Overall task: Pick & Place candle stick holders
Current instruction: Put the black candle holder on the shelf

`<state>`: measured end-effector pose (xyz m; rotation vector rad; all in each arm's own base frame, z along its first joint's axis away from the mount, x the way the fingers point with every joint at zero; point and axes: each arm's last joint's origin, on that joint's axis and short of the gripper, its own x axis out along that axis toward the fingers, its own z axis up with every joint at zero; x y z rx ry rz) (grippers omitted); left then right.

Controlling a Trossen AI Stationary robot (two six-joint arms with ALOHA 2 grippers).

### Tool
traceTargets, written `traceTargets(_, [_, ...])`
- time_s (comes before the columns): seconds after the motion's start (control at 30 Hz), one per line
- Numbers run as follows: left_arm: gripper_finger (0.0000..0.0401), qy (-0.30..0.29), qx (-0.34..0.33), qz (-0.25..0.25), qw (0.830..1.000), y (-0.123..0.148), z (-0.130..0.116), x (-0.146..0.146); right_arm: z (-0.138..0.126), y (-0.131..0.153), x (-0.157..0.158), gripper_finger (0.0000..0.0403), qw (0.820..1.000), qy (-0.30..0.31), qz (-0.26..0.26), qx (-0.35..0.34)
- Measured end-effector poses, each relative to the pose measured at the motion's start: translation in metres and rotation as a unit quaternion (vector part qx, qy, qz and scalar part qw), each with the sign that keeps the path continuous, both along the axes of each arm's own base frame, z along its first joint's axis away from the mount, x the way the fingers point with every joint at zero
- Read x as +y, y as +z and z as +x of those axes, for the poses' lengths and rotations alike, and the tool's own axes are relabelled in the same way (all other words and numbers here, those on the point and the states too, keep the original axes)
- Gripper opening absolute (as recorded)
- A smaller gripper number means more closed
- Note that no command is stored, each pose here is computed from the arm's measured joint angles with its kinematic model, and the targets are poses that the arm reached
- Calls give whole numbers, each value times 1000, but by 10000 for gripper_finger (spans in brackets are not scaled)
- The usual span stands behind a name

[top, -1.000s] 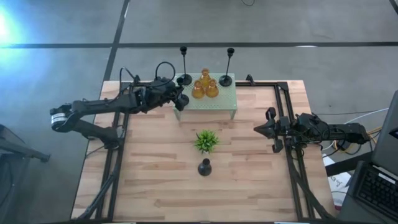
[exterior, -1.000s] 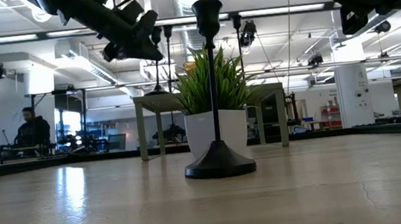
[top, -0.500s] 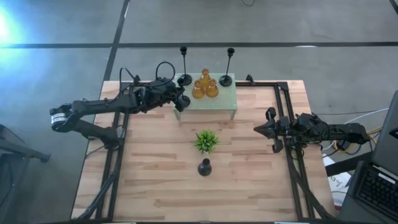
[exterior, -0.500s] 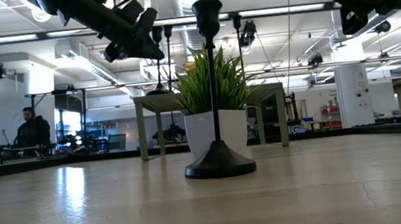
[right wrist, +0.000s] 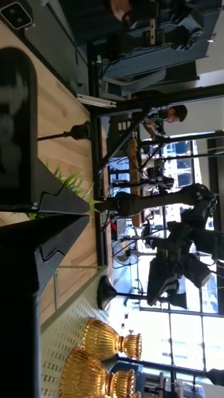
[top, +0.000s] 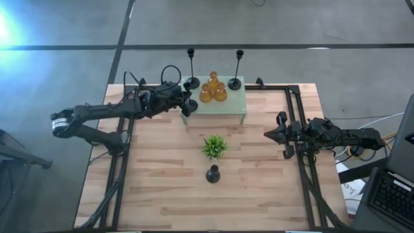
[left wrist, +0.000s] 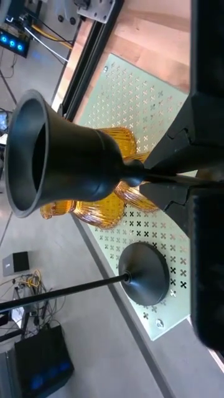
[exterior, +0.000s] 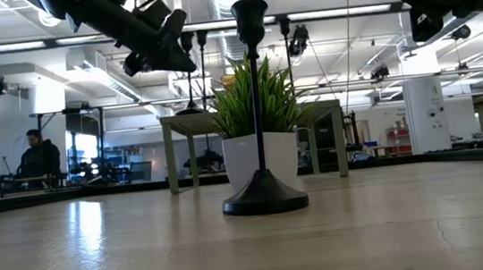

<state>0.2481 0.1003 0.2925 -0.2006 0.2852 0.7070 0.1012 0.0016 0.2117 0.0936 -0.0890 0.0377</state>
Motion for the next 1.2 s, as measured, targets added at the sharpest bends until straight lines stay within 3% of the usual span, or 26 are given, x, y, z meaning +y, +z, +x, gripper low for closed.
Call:
traceTargets(0.27, [84,-12,10,5,1000,0,-2,-1,0,0,0,8,1000,0,0,0])
traceTargets(0.8, [105,-25,25,35,999,3,-4,-2,0,0,0,8,1000,0,0,0])
traceTargets(1.2, [220,-27,27,33,999,7,-9,-4,0,0,0,8,1000,0,0,0])
